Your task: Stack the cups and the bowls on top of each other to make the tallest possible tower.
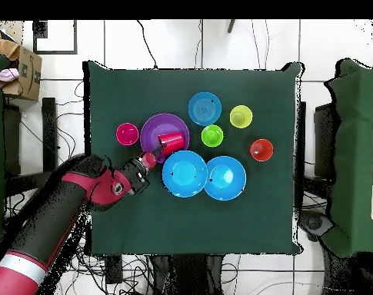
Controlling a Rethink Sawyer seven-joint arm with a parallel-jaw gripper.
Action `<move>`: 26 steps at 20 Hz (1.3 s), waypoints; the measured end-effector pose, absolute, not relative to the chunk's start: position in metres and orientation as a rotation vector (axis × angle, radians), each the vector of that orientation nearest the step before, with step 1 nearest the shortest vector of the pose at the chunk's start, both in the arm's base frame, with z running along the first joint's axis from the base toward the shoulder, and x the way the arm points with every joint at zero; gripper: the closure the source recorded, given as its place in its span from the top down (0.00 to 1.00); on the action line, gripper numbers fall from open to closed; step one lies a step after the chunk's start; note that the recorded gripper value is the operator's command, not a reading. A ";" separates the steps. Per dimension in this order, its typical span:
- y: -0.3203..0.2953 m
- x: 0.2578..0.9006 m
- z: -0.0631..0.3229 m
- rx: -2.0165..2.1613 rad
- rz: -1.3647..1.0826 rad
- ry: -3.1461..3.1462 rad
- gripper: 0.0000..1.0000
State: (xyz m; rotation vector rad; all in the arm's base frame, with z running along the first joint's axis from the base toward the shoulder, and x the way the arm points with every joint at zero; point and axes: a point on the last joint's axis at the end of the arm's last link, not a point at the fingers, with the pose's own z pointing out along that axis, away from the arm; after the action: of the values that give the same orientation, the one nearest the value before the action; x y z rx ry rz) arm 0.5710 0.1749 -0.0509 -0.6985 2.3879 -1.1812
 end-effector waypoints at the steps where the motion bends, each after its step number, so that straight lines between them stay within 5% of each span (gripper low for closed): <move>1: 0.174 0.571 -0.051 -0.697 -1.184 2.388 1.00; 26: 0.150 0.592 -0.027 -0.625 -1.183 2.385 1.00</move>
State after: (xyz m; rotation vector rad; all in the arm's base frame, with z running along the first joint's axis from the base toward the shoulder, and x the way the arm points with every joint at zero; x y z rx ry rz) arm 0.5916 0.1500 -0.0269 -0.6245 2.3850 -1.1829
